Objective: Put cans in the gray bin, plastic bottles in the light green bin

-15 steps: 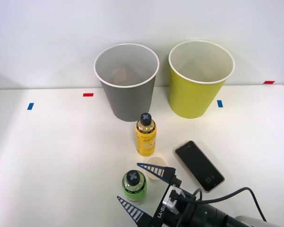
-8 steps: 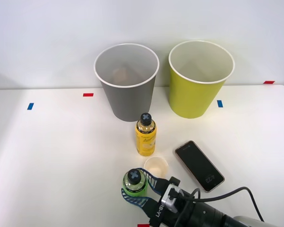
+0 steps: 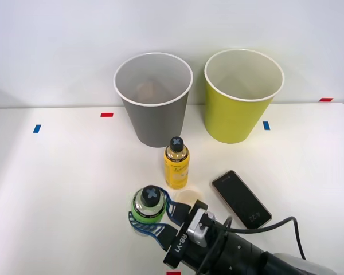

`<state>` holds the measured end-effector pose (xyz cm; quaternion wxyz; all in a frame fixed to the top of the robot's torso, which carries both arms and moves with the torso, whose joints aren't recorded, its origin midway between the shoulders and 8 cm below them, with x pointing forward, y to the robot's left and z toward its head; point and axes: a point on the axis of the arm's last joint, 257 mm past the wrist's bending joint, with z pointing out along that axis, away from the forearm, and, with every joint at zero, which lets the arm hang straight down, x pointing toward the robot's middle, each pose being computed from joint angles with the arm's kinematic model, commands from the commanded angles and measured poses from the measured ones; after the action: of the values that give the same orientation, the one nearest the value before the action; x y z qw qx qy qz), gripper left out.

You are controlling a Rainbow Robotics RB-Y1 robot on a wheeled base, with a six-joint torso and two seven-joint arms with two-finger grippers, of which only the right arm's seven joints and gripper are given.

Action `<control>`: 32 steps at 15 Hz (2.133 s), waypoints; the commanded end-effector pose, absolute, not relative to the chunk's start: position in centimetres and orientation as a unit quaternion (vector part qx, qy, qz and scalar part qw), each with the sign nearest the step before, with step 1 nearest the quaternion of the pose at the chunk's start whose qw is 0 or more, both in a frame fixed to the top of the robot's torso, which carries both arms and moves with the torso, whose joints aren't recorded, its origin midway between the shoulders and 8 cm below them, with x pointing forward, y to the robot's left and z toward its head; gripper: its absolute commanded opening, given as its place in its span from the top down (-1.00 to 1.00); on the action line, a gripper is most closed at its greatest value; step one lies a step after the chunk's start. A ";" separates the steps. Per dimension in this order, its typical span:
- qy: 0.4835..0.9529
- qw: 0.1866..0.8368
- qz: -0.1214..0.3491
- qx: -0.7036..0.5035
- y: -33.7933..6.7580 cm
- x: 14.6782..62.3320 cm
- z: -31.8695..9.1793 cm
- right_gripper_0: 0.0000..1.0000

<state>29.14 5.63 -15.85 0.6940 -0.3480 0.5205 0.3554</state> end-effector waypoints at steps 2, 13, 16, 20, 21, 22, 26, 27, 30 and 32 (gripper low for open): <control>0.490 0.727 0.348 -0.334 5.1 31.2 -8.7 1.00; 0.474 0.784 0.312 -0.251 -2.5 38.8 5.2 1.00; 0.487 0.790 0.273 -0.255 -4.4 41.8 8.1 1.00; 0.504 0.797 0.245 -0.227 -7.5 45.8 10.0 1.00; 0.507 0.798 0.242 -0.217 -8.0 47.1 10.0 1.00; 0.511 0.799 0.235 -0.212 -8.5 48.2 9.9 1.00; 0.528 0.801 0.208 -0.191 -10.3 53.1 9.9 1.00; 0.532 0.801 0.202 -0.186 -10.9 54.0 9.9 1.00; 0.549 0.797 0.186 -0.173 -12.2 57.4 9.6 1.00; 0.556 0.795 0.181 -0.162 -12.7 59.0 9.3 1.00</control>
<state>58.31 -12.44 9.30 0.7950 -0.1668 0.5536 0.1834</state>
